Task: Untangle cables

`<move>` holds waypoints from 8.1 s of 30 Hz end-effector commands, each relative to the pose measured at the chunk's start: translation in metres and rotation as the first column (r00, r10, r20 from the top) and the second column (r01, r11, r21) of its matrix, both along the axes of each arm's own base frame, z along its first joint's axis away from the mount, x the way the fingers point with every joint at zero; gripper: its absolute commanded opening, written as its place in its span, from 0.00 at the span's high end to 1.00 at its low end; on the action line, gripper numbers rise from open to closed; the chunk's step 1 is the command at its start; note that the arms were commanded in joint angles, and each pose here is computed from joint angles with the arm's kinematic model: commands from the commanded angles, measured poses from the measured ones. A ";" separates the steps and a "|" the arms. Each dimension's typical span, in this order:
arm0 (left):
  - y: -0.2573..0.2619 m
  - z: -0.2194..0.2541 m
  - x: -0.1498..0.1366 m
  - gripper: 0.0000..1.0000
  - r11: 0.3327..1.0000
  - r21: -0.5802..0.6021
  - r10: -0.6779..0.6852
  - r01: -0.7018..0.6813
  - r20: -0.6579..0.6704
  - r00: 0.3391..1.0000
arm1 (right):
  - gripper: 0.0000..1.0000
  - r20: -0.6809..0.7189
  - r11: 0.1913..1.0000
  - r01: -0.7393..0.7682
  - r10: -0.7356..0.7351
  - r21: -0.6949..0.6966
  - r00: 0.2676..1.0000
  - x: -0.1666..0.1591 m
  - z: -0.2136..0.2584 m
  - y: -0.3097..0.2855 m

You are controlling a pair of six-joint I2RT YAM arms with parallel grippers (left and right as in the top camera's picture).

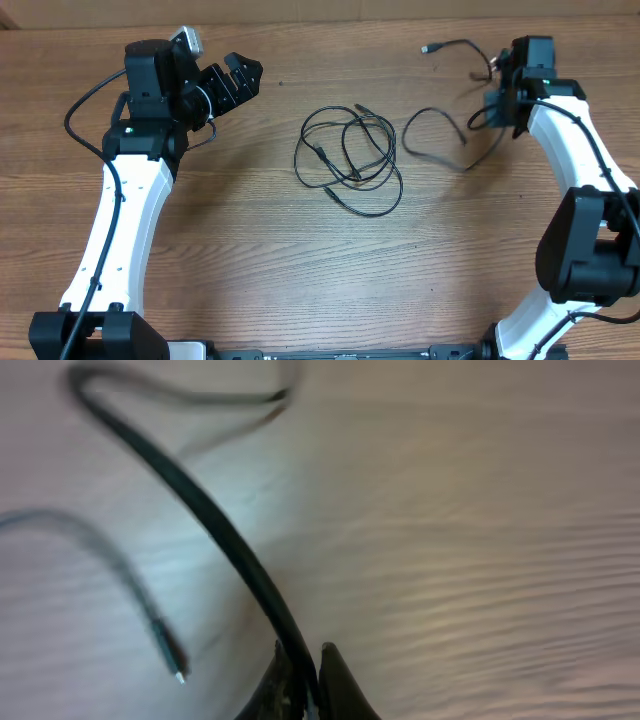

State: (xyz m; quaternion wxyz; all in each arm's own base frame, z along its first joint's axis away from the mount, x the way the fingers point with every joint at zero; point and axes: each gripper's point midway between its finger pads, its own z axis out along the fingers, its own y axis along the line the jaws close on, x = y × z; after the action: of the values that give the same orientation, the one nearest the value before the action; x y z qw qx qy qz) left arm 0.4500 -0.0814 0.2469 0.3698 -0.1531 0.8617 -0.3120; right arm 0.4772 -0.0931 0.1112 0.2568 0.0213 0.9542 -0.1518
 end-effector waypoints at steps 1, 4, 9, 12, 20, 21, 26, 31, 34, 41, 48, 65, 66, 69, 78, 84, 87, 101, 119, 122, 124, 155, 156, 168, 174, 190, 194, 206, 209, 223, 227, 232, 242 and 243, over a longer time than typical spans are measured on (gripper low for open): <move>0.001 0.003 0.001 0.00 1.000 0.022 -0.005 0.005 0.020 1.000 | 0.96 0.140 0.972 0.190 -0.170 -0.139 0.975 0.004 0.036 -0.065; 0.001 0.003 0.001 0.00 1.000 0.022 -0.005 0.005 0.020 1.000 | 0.96 0.287 0.948 0.289 -0.242 -0.133 0.927 0.013 0.060 -0.108; 0.001 0.003 0.001 0.00 1.000 0.022 -0.005 0.005 0.020 1.000 | 0.96 0.515 0.888 0.457 -0.367 -0.055 0.775 0.006 0.102 -0.194; 0.001 0.003 0.001 0.00 1.000 0.022 -0.005 0.005 0.020 1.000 | 0.96 0.558 0.870 0.493 -0.413 0.008 0.720 -0.007 0.108 -0.227; 0.001 0.003 0.001 0.00 1.000 0.022 -0.005 0.005 0.020 1.000 | 0.96 0.570 0.873 0.467 -0.456 0.139 0.684 -0.031 0.106 -0.266; 0.001 0.003 0.001 0.00 1.000 0.022 -0.005 0.005 0.020 1.000 | 0.96 0.568 0.871 0.471 -0.460 0.139 0.683 -0.033 0.105 -0.268; 0.001 0.003 0.001 0.00 1.000 0.022 -0.005 0.005 0.020 1.000 | 0.34 0.540 0.865 0.480 -0.475 0.144 0.695 -0.038 0.098 -0.269; 0.001 0.003 0.001 0.00 1.000 0.022 -0.005 0.005 0.020 1.000 | 0.00 0.493 0.875 0.452 -0.475 0.174 0.729 -0.039 0.085 -0.259; 0.001 0.003 0.001 0.00 1.000 0.022 -0.005 0.005 0.020 1.000 | 0.00 0.440 0.895 0.371 -0.445 0.247 0.780 -0.034 0.072 -0.238; 0.001 0.003 0.001 0.00 1.000 0.022 -0.005 0.005 0.020 1.000 | 0.00 0.433 0.893 0.096 -0.304 0.439 0.849 -0.014 0.073 -0.179; 0.001 0.003 0.001 0.00 1.000 0.022 -0.005 0.005 0.020 1.000 | 0.00 0.500 0.927 0.166 -0.325 0.336 0.803 -0.015 0.132 -0.168; 0.001 0.003 0.001 0.00 1.000 0.022 -0.005 0.005 0.020 1.000 | 0.00 0.256 0.806 -0.274 0.157 0.525 0.954 -0.017 0.104 0.115; 0.001 0.003 0.001 0.00 1.000 0.022 -0.005 0.005 0.020 1.000 | 0.00 0.229 0.792 -0.295 0.201 0.535 0.953 -0.020 0.093 0.137; 0.001 0.003 0.001 0.00 1.000 0.022 -0.005 0.005 0.020 1.000 | 0.00 0.170 0.767 -0.323 0.276 0.554 0.946 -0.026 0.069 0.172; 0.001 0.003 0.001 0.00 1.000 0.022 -0.005 0.005 0.020 1.000 | 0.00 -0.006 0.660 -0.405 0.527 0.633 0.850 -0.072 0.011 0.272; 0.001 0.003 0.001 0.00 1.000 0.022 -0.005 0.005 0.020 1.000 | 0.00 -0.018 0.612 -0.482 0.630 0.627 0.777 -0.098 0.004 0.319; 0.001 0.003 0.001 0.00 1.000 0.022 -0.005 0.005 0.020 1.000 | 0.00 -0.035 0.613 -0.504 0.655 0.608 0.755 -0.109 -0.008 0.331; 0.001 0.003 0.001 0.00 1.000 0.022 -0.005 0.005 0.020 1.000 | 0.04 -0.066 0.575 -0.549 0.725 0.607 0.686 -0.154 -0.063 0.355; 0.001 0.003 0.001 0.00 1.000 0.022 -0.005 0.005 0.020 1.000 | 0.34 0.067 0.576 -0.715 0.759 0.397 0.648 -0.111 -0.059 0.351; 0.001 0.003 0.001 0.00 1.000 0.022 -0.005 0.005 0.020 1.000 | 0.37 0.066 0.575 -0.715 0.759 0.397 0.647 -0.111 -0.059 0.351; 0.001 0.003 0.001 0.00 1.000 0.022 -0.005 0.005 0.020 1.000 | 0.37 0.066 0.569 -0.724 0.767 0.390 0.638 -0.111 -0.060 0.351; 0.001 0.003 0.001 0.00 1.000 0.022 -0.005 0.005 0.020 1.000 | 0.96 0.177 0.596 -0.693 0.692 0.407 0.699 -0.091 0.027 0.348; 0.001 0.003 0.001 0.00 1.000 0.022 -0.005 0.005 0.020 1.000 | 0.96 0.214 0.591 -0.705 0.687 0.393 0.695 -0.089 0.051 0.347; 0.001 0.003 0.001 0.00 1.000 0.022 -0.005 0.005 0.020 1.000 | 0.96 0.793 0.639 -0.768 0.452 0.031 0.408 -0.123 0.350 0.296; 0.001 0.003 0.001 0.00 1.000 0.022 -0.005 0.005 0.020 1.000 | 0.96 0.843 0.659 -0.752 0.407 -0.006 0.351 -0.140 0.381 0.282; 0.001 0.003 0.001 0.01 1.000 0.022 -0.005 0.005 0.020 1.000 | 0.96 0.835 0.767 -0.641 0.360 -0.010 0.417 -0.115 0.373 0.265; 0.001 0.003 0.001 0.00 1.000 0.022 -0.005 0.005 0.020 1.000 | 0.96 0.889 0.768 -0.640 0.312 -0.029 0.334 -0.123 0.403 0.261; 0.001 0.003 0.001 0.00 1.000 0.022 -0.005 0.005 0.020 1.000 | 0.96 0.994 0.751 -0.652 0.080 -0.106 -0.070 -0.177 0.520 0.241; 0.001 0.003 0.001 0.00 1.000 0.022 -0.005 0.005 0.020 1.000 | 0.96 0.989 0.696 -0.704 0.120 -0.144 -0.083 -0.180 0.516 0.255; 0.001 0.003 0.001 0.00 1.000 0.022 -0.005 0.005 0.020 1.000 | 0.96 0.699 0.863 -0.221 0.500 -0.455 0.511 -0.070 0.375 0.202; 0.001 0.003 0.001 0.00 1.000 0.022 -0.005 0.005 0.020 1.000 | 0.96 0.756 0.861 0.014 0.438 -0.509 0.486 -0.079 0.417 0.171; 0.001 0.003 0.001 0.00 1.000 0.022 -0.005 0.005 0.020 1.000 | 0.96 0.872 0.871 0.204 0.374 -0.448 0.316 -0.109 0.479 0.150; 0.001 0.003 0.001 0.00 1.000 0.022 -0.005 0.005 0.020 1.000 | 0.96 0.824 0.851 0.086 0.471 -0.519 0.315 -0.109 0.473 0.180; 0.001 0.003 0.001 0.00 1.000 0.022 -0.005 0.005 0.020 1.000 | 0.96 0.814 0.852 0.037 0.484 -0.522 0.322 -0.105 0.464 0.188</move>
State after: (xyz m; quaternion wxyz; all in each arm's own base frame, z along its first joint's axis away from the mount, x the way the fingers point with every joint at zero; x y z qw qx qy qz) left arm 0.4502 -0.0810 0.2468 0.3703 -0.1538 0.8618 -0.3108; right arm 0.3691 0.0776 0.5806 0.7635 -0.0578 0.5619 -0.3131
